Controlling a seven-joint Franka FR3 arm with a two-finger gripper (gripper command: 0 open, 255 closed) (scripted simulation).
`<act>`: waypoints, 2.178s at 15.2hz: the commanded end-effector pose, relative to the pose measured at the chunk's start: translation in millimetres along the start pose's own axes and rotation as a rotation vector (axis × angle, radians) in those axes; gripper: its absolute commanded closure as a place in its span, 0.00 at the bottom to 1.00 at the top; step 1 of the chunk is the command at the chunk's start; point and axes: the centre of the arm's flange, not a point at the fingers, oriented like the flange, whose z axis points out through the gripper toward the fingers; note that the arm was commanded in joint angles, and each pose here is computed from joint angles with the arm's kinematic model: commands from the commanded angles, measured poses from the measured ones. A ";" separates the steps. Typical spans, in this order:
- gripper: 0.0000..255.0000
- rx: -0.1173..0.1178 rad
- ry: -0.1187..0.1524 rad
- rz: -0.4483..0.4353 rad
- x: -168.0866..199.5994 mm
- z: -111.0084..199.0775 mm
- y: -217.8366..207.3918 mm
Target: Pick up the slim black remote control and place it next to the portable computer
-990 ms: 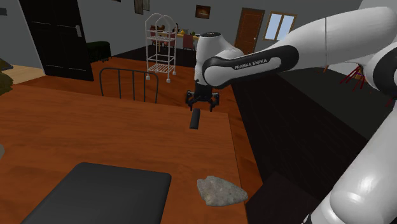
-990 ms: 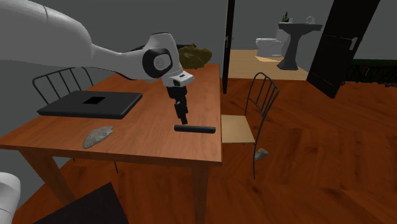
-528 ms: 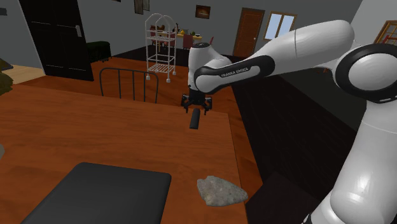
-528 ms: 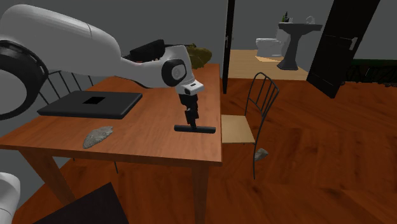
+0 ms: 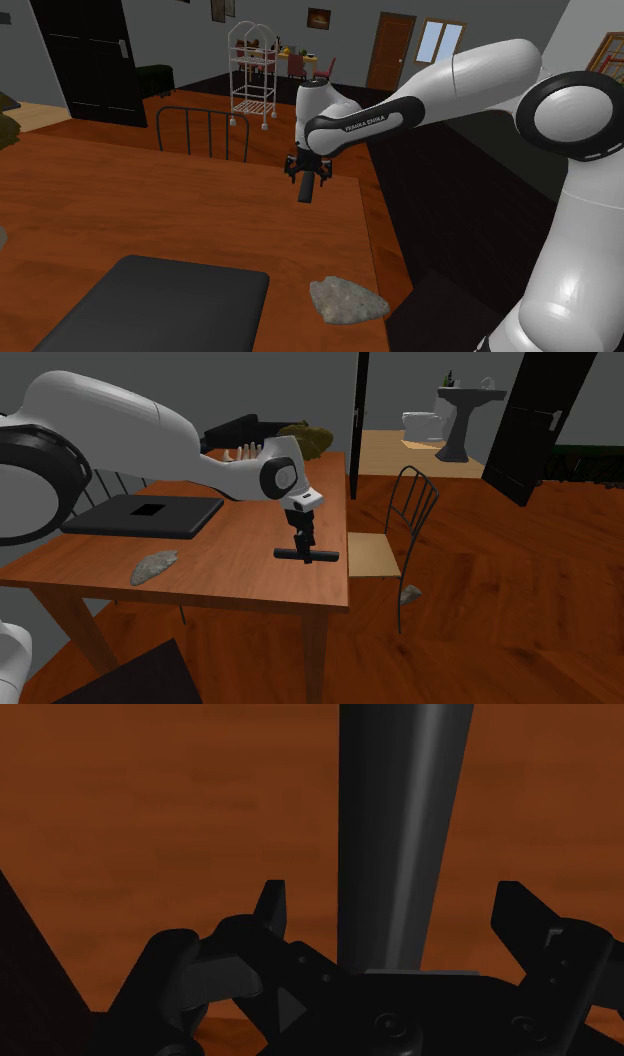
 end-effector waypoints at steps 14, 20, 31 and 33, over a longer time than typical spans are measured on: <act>1.00 0.000 0.000 0.000 0.0 0.3 0.0; 1.00 0.000 0.000 0.000 7.1 -30.6 1.1; 1.00 0.000 0.000 0.000 20.2 -87.1 3.0; 1.00 0.000 0.000 0.000 22.5 -97.4 3.3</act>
